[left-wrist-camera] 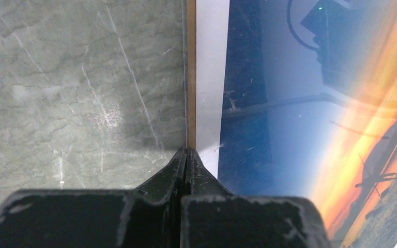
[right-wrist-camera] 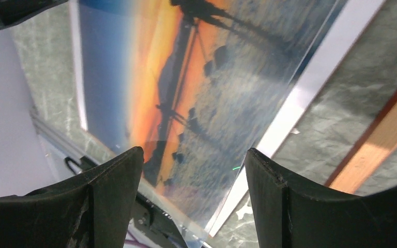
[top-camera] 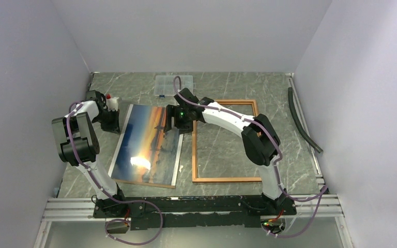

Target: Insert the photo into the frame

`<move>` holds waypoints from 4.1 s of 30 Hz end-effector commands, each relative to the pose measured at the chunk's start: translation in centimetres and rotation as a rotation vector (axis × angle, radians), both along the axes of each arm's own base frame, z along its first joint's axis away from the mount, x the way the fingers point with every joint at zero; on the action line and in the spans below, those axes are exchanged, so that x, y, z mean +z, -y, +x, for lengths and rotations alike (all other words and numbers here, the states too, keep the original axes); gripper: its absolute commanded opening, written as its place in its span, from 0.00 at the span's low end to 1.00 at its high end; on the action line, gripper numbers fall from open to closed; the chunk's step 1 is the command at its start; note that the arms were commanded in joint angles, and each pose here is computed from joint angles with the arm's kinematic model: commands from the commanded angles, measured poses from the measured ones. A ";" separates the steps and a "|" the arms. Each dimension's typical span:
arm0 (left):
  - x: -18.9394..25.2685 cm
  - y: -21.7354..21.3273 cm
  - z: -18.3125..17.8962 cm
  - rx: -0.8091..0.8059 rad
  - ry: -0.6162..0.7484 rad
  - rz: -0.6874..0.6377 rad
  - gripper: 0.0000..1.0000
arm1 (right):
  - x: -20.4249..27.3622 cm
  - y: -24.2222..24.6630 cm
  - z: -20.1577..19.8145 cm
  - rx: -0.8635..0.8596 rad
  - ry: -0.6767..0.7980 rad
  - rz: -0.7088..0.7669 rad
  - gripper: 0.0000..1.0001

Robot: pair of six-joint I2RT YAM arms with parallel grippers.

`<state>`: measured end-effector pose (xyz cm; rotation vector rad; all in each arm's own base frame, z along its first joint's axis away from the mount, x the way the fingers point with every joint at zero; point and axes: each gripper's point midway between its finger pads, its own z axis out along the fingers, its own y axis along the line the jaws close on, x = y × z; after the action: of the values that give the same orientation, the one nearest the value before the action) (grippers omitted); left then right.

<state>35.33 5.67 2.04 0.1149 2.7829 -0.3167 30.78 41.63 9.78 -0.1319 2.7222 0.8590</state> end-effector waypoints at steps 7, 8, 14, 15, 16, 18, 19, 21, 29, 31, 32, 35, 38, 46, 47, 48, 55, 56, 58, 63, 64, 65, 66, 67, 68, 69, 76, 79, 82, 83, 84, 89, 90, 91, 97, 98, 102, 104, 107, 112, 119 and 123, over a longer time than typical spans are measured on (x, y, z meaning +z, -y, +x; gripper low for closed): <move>0.1 1.7 -1.4 -0.034 -0.031 -0.047 0.03 | 15.0 -6.1 -2.9 0.226 0.093 0.519 0.76; 0.1 1.7 -1.4 -0.035 -0.032 -0.048 0.03 | 14.7 -6.1 -3.0 0.223 0.084 0.520 0.76; 0.5 1.8 -1.3 -0.031 -0.032 -0.054 0.03 | 12.3 -6.0 -3.1 0.187 0.027 0.502 0.73; 0.5 1.8 -1.3 -0.031 -0.033 -0.053 0.03 | 12.1 -6.0 -3.1 0.185 0.023 0.500 0.73; 0.6 1.8 -1.2 -0.030 -0.030 -0.053 0.03 | 11.9 -6.0 -3.0 0.181 0.021 0.497 0.73; 0.8 1.8 -1.1 -0.029 -0.029 -0.055 0.03 | 11.8 -5.9 -2.9 0.174 0.019 0.487 0.72; 0.9 1.7 -1.1 -0.029 -0.028 -0.053 0.03 | 11.8 -5.9 -2.7 0.169 0.022 0.481 0.72; 1.0 1.7 -1.0 -0.030 -0.027 -0.050 0.03 | 12.0 -5.6 -2.4 0.157 0.035 0.465 0.70; 2.4 0.9 -0.5 -0.016 -0.003 -0.028 0.03 | 11.8 -3.1 -1.6 0.078 0.071 0.393 0.39; 3.0 0.5 -0.2 -0.008 0.005 -0.024 0.08 | 11.8 -2.6 -1.3 0.063 0.076 0.391 0.27; 3.4 0.3 -0.1 -0.006 0.012 -0.021 0.12 | 11.8 -2.4 -1.1 0.056 0.078 0.389 0.21; 5.1 -0.1 0.5 -0.009 0.043 -0.006 0.26 | 12.5 -1.9 -0.5 0.060 0.083 0.397 0.07; 7.3 -0.2 0.9 -0.017 0.081 0.004 0.38 | 15.0 -1.0 0.4 0.097 0.120 0.410 0.00; 12.2 2.9 1.7 -0.090 0.173 0.000 0.52 | 21.4 8.4 1.4 0.136 0.254 0.369 0.00; 12.3 4.1 1.7 -0.113 0.178 -0.001 0.53 | 21.5 9.8 1.1 0.133 0.259 0.351 0.00; 12.5 5.3 1.7 -0.138 0.183 -0.004 0.55 | 21.5 11.2 0.9 0.125 0.266 0.327 0.00; 12.2 15.5 2.0 -0.369 0.220 0.009 0.65 | 21.8 24.0 0.3 -0.133 0.342 0.099 0.00; 12.1 17.4 2.2 -0.410 0.229 0.015 0.65 | 22.3 25.8 0.1 -0.172 0.358 0.064 0.00; 11.6 19.9 2.5 -0.458 0.236 0.033 0.65 | 22.6 28.8 -0.4 -0.249 0.359 0.010 0.00; 8.7 25.5 3.1 -0.566 0.266 0.111 0.66 | 23.1 32.0 -1.7 -0.387 0.386 -0.075 0.00; 8.2 26.4 3.2 -0.578 0.274 0.116 0.66 | 23.2 32.3 -1.8 -0.405 0.392 -0.080 0.00; 7.5 27.2 3.1 -0.594 0.275 0.126 0.66 | 23.2 32.5 -1.9 -0.418 0.392 -0.080 0.00; 6.9 27.9 3.1 -0.609 0.279 0.140 0.67 | 23.2 32.5 -2.0 -0.424 0.393 -0.076 0.00; 6.2 28.3 3.0 -0.622 0.273 0.153 0.67 | 23.2 32.5 -2.1 -0.424 0.389 -0.075 0.00; 5.5 28.8 2.8 -0.632 0.267 0.167 0.67 | 23.1 32.7 -2.1 -0.429 0.384 -0.083 0.00; 4.9 29.0 2.7 -0.640 0.261 0.178 0.67 | 23.0 32.8 -2.1 -0.433 0.378 -0.091 0.00; 2.3 30.1 1.2 -0.697 0.268 0.228 0.67 | 22.4 32.6 -1.7 -0.434 0.358 -0.086 0.00; 1.6 30.6 0.5 -0.716 0.268 0.227 0.67 | 22.0 32.3 -1.3 -0.424 0.341 -0.079 0.00; 0.6 30.0 0.1 -0.728 0.285 0.297 0.67 | 21.8 32.2 -1.0 -0.423 0.338 -0.075 0.00; 0.3 30.1 -0.2 -0.738 0.284 0.308 0.67 | 21.7 32.2 -1.0 -0.422 0.336 -0.074 0.00; 0.0 30.0 -0.4 -0.742 0.281 0.314 0.67 | 21.5 32.1 -1.0 -0.419 0.332 -0.072 0.00; -1.6 27.9 -1.0 -0.751 0.247 0.416 0.66 | 21.3 31.9 -0.8 -0.418 0.327 -0.065 0.00; -2.1 27.1 -1.1 -0.764 0.236 0.454 0.66 | 21.3 31.9 -0.8 -0.418 0.325 -0.064 0.00; -2.4 26.4 -1.2 -0.770 0.229 0.484 0.66 | 21.3 31.8 -0.9 -0.416 0.324 -0.057 0.00; -3.9 21.3 -2.8 -0.765 0.163 0.581 0.64 | 20.8 31.5 -1.3 -0.411 0.329 -0.034 0.00; -3.9 20.5 -3.0 -0.756 0.150 0.581 0.64 | 20.6 31.4 -1.3 -0.410 0.323 -0.029 0.00; -3.7 17.9 -2.9 -0.708 0.131 0.581 0.63 | 20.1 31.0 -1.2 -0.396 0.311 -0.015 0.00; -3.0 17.6 -2.7 -0.697 0.141 0.570 0.63 | 19.9 30.8 -1.2 -0.390 0.303 -0.010 0.00; -0.7 18.5 -1.9 -0.672 0.165 0.537 0.63 | 19.5 30.7 -1.2 -0.386 0.295 -0.001 0.00; 6.0 23.4 -0.4 -0.582 0.218 0.329 0.70 | 20.0 31.2 -1.2 -0.402 0.315 -0.027 0.00; 7.1 31.5 -1.7 -0.556 0.116 0.046 0.94 | 20.3 31.5 -1.4 -0.412 0.325 -0.036 0.00; 4.4 33.5 -1.4 -0.524 0.060 0.022 0.92 | 19.8 31.4 -1.6 -0.413 0.309 -0.034 0.00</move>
<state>36.48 -25.92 10.27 0.9060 2.4706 -0.2690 29.40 10.09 28.08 0.2726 2.4116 0.5948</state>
